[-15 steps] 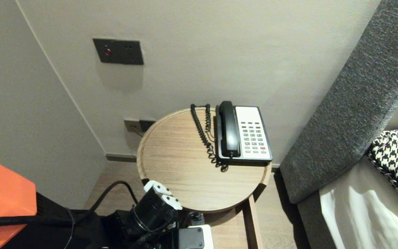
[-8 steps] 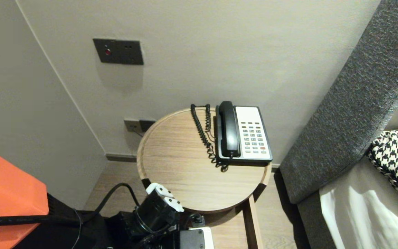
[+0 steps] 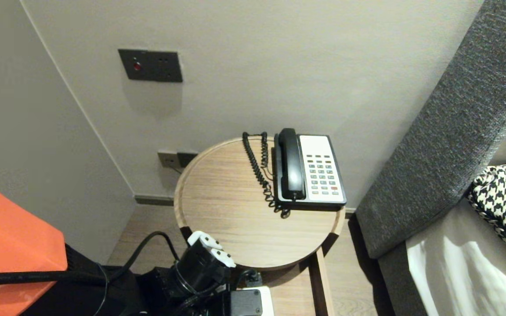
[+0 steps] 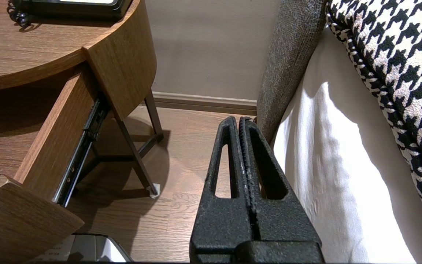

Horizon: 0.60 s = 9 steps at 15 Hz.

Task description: Take the tissue out of the drawer one by one and place them on the table

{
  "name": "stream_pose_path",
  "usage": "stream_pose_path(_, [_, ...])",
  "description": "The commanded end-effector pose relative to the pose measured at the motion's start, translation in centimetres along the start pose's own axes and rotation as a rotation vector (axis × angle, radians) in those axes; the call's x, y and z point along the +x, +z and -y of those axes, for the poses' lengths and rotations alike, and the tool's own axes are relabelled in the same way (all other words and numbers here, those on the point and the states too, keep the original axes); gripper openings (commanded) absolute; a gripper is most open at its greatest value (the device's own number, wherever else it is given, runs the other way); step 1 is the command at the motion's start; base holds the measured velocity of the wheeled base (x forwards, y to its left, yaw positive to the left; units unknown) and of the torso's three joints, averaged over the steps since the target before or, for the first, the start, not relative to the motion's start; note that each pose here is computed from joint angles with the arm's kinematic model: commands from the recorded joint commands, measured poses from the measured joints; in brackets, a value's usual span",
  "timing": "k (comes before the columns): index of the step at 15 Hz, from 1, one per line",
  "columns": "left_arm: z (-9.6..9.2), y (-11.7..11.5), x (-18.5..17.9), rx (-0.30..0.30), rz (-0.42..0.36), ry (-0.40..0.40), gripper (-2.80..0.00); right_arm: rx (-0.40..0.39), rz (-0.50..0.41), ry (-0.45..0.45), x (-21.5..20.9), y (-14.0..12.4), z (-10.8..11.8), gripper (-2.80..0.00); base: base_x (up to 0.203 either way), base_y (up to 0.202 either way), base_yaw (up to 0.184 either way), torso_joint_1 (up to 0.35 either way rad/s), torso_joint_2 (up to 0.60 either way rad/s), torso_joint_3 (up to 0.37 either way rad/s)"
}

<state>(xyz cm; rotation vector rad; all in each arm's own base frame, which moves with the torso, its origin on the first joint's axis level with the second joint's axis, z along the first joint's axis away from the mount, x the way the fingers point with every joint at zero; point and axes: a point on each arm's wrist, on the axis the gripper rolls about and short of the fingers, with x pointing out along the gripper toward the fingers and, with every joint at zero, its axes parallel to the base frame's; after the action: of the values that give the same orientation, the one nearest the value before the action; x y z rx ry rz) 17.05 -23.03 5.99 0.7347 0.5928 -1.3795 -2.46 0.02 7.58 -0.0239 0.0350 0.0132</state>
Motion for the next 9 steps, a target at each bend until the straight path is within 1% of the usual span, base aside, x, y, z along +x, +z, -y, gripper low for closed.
stream_pose_path(1, [0.0,0.1,-0.1,0.004,0.007,0.004,-2.80,0.000,-0.003,0.001,0.0,0.0,0.0,-2.80,0.000,0.000,0.000,0.000,0.00,0.000])
stream_pose_path(4, [-0.1,0.3,-0.5,0.007,0.019,0.012,-2.80,0.000,-0.003,0.001,0.0,0.0,0.0,-2.80,0.000,0.000,0.000,0.000,0.00,0.000])
stream_pose_path(9, [-0.8,2.1,-1.5,-0.004,0.085,0.057,-2.80,-0.001,-0.003,0.001,0.0,0.0,0.0,-2.80,0.000,0.000,0.000,0.000,0.00,0.000])
